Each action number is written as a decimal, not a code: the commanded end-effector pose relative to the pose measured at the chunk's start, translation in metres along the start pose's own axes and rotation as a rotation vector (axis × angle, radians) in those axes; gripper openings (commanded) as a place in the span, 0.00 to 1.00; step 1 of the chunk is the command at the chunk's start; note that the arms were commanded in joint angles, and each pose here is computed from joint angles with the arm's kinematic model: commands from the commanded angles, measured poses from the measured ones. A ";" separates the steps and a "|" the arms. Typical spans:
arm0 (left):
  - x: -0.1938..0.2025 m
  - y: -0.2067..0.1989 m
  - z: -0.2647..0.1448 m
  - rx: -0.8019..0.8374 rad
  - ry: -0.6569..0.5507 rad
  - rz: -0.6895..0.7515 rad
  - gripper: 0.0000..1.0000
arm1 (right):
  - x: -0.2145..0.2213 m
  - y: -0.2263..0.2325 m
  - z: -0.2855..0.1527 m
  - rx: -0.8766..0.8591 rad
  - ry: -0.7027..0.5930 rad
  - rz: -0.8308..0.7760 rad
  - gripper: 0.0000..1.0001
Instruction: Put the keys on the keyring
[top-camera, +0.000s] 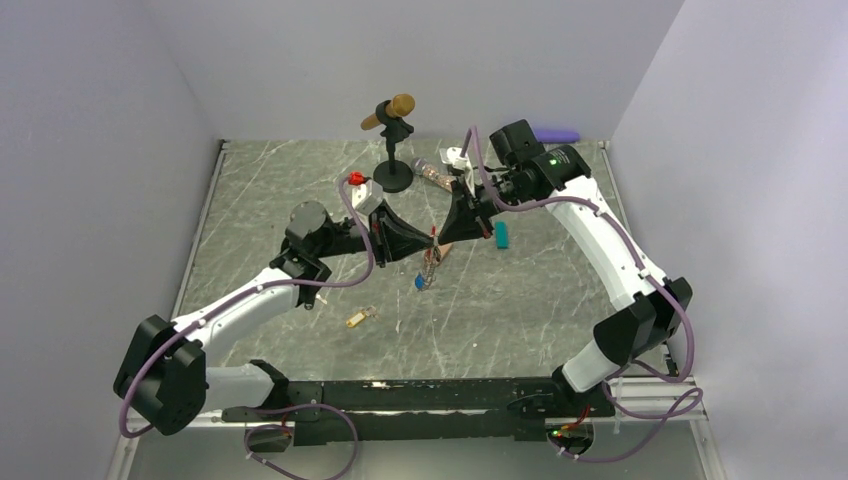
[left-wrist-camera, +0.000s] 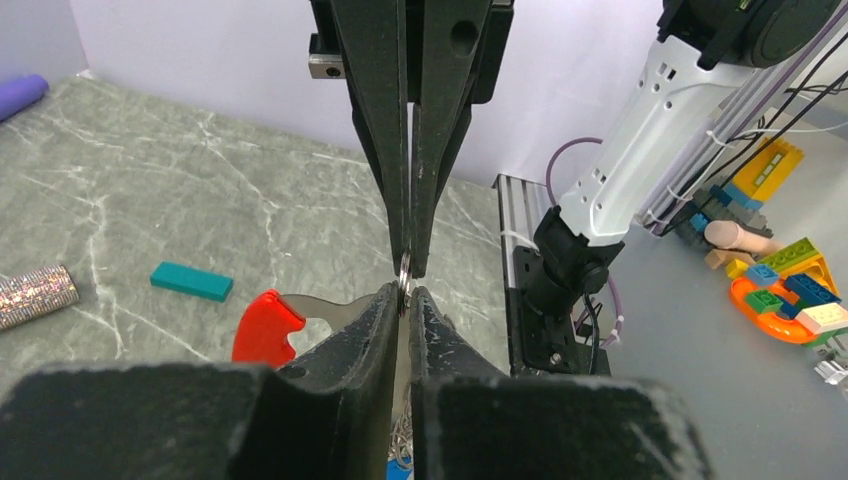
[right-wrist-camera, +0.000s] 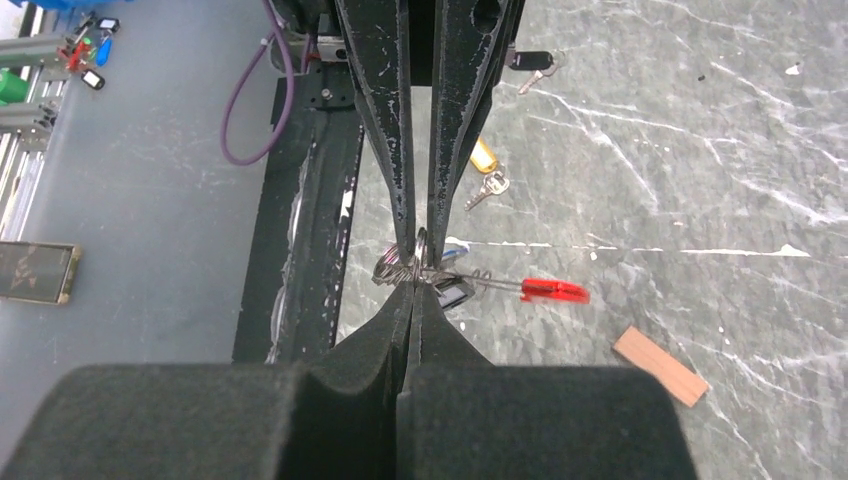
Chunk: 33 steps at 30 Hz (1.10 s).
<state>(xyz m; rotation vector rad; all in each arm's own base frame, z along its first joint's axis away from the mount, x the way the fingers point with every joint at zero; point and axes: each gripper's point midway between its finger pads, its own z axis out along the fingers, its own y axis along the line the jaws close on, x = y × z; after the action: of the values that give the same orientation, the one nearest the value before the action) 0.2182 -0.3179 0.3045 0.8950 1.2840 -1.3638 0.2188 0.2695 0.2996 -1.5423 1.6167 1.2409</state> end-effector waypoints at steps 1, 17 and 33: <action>-0.008 -0.004 0.000 0.042 0.073 0.044 0.15 | -0.009 0.001 -0.008 0.014 0.023 -0.041 0.00; -0.008 0.001 0.001 0.043 0.187 0.089 0.32 | 0.002 -0.002 -0.006 0.023 0.141 -0.026 0.00; -0.007 0.000 0.011 0.095 0.183 0.052 0.24 | 0.002 -0.004 -0.003 0.018 0.142 -0.025 0.00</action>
<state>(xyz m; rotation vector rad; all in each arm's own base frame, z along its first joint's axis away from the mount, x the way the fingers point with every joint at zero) 0.2230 -0.3226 0.2893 1.1002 1.4251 -1.3213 0.2230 0.2628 0.2852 -1.6605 1.7455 1.1303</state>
